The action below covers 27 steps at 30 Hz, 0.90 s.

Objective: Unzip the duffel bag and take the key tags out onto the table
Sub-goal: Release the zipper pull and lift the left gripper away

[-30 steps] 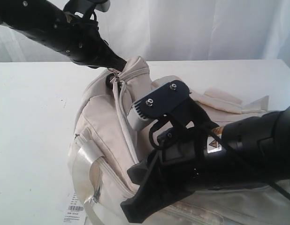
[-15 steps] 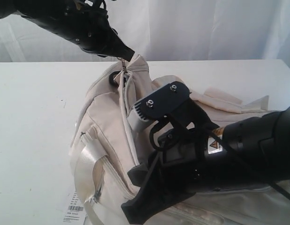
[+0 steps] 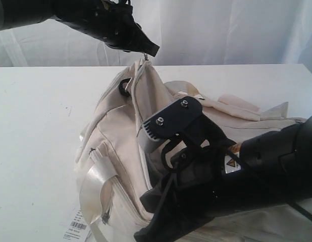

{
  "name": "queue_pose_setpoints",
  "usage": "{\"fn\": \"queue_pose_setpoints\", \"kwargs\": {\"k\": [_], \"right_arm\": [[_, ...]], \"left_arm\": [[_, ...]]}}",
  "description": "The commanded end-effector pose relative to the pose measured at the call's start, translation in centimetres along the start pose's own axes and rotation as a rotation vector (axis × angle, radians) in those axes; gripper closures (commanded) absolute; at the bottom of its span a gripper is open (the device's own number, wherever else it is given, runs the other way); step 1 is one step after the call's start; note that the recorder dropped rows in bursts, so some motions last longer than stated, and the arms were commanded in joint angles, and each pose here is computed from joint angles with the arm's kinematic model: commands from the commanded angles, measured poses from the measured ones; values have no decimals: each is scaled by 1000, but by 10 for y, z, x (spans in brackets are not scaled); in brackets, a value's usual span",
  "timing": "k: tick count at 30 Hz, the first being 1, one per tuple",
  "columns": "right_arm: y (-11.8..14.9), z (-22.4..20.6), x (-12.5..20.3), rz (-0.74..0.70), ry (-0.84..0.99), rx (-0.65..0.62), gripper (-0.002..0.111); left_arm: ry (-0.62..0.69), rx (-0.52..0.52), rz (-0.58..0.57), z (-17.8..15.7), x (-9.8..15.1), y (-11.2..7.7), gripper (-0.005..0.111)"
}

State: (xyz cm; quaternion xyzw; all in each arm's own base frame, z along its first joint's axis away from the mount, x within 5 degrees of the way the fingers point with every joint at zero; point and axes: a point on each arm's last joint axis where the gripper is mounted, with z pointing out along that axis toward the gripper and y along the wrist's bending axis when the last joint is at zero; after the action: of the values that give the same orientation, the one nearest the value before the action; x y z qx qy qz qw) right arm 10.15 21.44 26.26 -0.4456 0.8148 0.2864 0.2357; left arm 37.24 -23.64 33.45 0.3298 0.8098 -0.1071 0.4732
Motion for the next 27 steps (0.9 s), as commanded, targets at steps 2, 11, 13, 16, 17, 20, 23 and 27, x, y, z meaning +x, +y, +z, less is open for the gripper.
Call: {"fn": "queue_pose_setpoints", "kwargs": {"k": [2, 11, 13, 16, 17, 20, 23, 27], "right_arm": [[8, -1, 22, -12, 177, -67, 108], [8, -1, 22, -11, 177, -67, 108], [9, -1, 22, -5, 182, -69, 108], [9, -1, 22, -5, 182, -69, 108], [9, -1, 22, -5, 179, -68, 108], [8, -1, 22, -3, 177, -67, 108], [9, -1, 22, -1, 177, -68, 108], [8, 0, 21, -2, 171, -66, 108]], "left_arm": [[-151, -72, 35, 4, -20, 14, 107], [-127, -67, 37, 11, -17, 13, 107], [-107, -63, 48, 9, -16, 13, 102], [-51, -49, 102, 7, -12, 12, 85], [-36, -44, 114, 5, -12, 12, 78], [-6, -34, 115, -4, -13, 11, 56], [-6, -32, 116, -18, -18, 11, 46], [18, -22, 108, -44, -24, 10, 50]]}}
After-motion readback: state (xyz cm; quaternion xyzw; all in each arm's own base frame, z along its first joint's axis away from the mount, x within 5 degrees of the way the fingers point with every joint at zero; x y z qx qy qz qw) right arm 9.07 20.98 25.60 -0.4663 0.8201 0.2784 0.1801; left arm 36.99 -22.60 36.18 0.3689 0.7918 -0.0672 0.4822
